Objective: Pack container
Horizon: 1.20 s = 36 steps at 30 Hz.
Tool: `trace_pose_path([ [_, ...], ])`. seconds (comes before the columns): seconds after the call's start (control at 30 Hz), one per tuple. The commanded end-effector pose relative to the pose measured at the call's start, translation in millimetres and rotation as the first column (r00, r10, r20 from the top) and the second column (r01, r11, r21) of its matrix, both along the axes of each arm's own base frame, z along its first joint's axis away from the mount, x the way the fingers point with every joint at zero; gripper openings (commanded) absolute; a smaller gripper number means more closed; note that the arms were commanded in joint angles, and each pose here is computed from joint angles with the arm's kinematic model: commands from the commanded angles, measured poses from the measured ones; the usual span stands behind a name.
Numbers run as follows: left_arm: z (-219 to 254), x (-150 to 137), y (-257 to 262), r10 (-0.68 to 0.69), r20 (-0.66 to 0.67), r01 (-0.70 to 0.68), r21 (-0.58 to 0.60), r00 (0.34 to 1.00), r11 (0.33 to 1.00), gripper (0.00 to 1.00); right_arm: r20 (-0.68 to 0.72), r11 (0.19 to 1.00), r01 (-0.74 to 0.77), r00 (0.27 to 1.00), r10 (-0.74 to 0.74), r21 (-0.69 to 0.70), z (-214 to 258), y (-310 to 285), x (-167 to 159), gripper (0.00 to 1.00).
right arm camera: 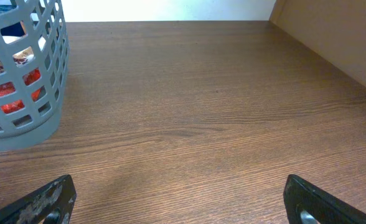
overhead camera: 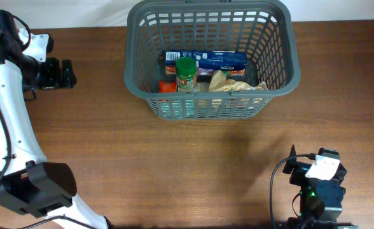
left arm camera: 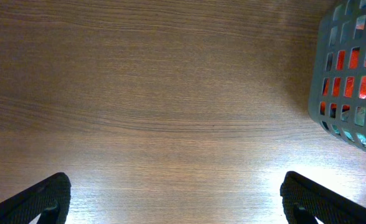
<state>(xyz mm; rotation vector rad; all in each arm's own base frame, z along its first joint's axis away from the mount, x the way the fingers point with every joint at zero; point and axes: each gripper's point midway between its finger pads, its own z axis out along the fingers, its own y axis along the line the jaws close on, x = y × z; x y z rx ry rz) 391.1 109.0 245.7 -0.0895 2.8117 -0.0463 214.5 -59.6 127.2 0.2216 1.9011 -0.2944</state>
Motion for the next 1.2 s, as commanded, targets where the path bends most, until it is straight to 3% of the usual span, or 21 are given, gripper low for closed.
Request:
trace_pose_path([
  [0.0, 1.2, -0.2, -5.0, 0.001, 0.003, -0.001, -0.010, 1.000, 1.000, 0.99, 0.008, 1.000, 0.007, 1.000, -0.007, 0.007, -1.4, -1.1, -0.1, 0.99],
  [0.23, 54.0, -12.7, -58.2, -0.123, 0.138, 0.120, 0.033, 0.983, 0.992, 0.99, 0.008, 1.000, 0.007, 1.000, -0.007, 0.007, -1.5, -1.1, -0.1, 0.99],
  [0.43, 100.6, -54.6, -95.9, -0.211, 0.262, 0.198, 0.074, 0.942, 0.977, 0.99, 0.008, 1.000, 0.007, 1.000, -0.007, 0.007, -1.4, -1.1, -0.1, 0.99],
  [0.57, 121.4, -66.5, -107.9, -0.245, 0.418, 0.214, 0.122, 0.875, 0.969, 0.99, 0.008, 1.000, 0.007, 1.000, -0.007, 0.007, -1.4, -1.1, -0.1, 0.99],
  [0.73, 138.8, -76.3, -121.4, -0.286, 0.649, 0.205, 0.200, 0.705, 0.958, 0.99, 0.008, 1.000, 0.007, 1.000, -0.007, 0.006, -1.4, -1.1, -0.1, 0.99],
  [0.87, 143.3, -88.2, -125.7, -0.300, 0.818, 0.151, 0.259, 0.490, 0.954, 0.99, 0.008, 1.000, 0.007, 1.000, -0.007, 0.007, -1.4, -1.1, -0.1, 0.99],
  [1.03, 121.6, -112.7, -126.3, -0.305, 0.911, 0.083, 0.293, 0.278, 0.952, 0.99, 0.008, 1.000, 0.007, 1.000, -0.007, 0.006, -1.4, -1.1, -0.1, 0.99],
  [1.17, 92.5, -128.6, -126.5, -0.307, 0.933, 0.053, 0.302, 0.187, 0.952, 0.99, 0.008, 1.000, 0.007, 1.000, -0.007, 0.007, -1.4, -1.1, -0.1, 0.99],
])
